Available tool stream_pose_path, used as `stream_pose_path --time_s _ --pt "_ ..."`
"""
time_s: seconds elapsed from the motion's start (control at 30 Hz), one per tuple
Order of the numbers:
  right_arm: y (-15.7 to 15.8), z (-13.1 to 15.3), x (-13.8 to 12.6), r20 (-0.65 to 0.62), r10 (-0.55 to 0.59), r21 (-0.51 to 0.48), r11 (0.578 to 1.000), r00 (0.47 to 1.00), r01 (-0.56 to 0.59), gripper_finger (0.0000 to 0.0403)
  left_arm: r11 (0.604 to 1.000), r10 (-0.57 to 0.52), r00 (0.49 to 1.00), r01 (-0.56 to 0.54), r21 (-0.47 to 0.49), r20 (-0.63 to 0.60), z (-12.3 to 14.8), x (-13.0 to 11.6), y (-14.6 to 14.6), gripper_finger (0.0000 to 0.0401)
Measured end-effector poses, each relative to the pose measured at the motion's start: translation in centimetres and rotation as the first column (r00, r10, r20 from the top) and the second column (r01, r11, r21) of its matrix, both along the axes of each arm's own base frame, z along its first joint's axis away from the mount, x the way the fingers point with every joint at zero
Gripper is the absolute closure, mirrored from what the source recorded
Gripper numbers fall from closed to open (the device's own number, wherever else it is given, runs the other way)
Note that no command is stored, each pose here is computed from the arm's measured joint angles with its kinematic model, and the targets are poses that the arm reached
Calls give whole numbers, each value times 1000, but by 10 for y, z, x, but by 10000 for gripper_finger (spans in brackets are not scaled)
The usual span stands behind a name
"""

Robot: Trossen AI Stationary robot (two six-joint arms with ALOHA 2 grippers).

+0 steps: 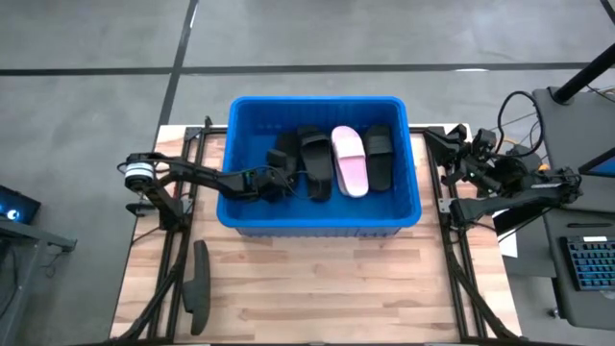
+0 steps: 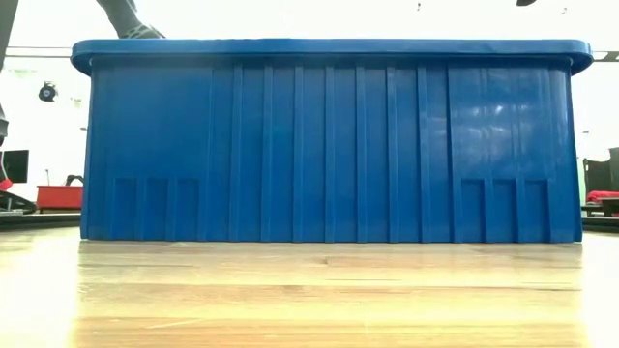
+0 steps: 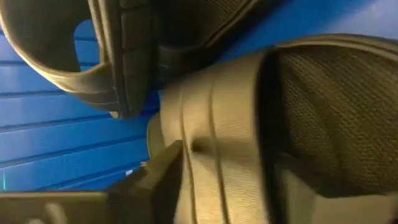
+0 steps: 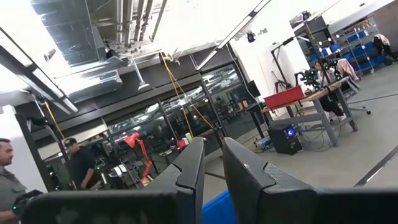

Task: Pick and place slides into bin
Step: Put the black slide into the blue container

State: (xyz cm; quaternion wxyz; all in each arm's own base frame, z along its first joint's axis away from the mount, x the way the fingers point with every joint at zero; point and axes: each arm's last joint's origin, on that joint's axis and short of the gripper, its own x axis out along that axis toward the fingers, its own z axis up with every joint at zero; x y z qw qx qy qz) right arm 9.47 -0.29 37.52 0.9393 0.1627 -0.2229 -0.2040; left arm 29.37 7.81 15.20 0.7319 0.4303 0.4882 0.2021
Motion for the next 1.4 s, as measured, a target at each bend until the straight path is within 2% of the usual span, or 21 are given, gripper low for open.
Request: stream_pose_path --time_s 0.27,0.43,0.7,0.87,0.97,1.1,1.17,1.3,1.4 --pt "0 0 0 0 0 0 1000 1000 0 351 1000 -15 999 15 1 37 11 1 0 83" --pt "0 0 0 0 0 0 1000 1000 0 351 999 -39 999 39 6 28 22 -4 -2 38" --pt "0 0 0 0 1 0 1000 1000 -1 351 983 -139 989 145 -117 59 36 -15 -8 33" --pt "0 0 0 1 1 0 1000 1000 -1 351 980 -140 990 138 -144 -1 47 -18 -9 33" --pt "0 0 0 1 1 1 1000 1000 -1 351 981 -124 992 124 -150 14 62 -18 -9 33" --pt "0 0 0 6 3 7 1000 1000 -3 351 984 -79 991 94 -151 104 90 -17 -9 33" --pt "0 0 0 5 3 6 1000 1000 -3 351 983 -45 978 80 -166 205 111 -17 -10 33" --pt "0 0 0 2 1 0 1000 1000 -1 351 957 73 911 51 -286 407 154 -22 -18 33" --pt "0 0 0 2 1 0 1000 1000 -1 351 901 141 842 109 -420 520 187 -27 -28 33"
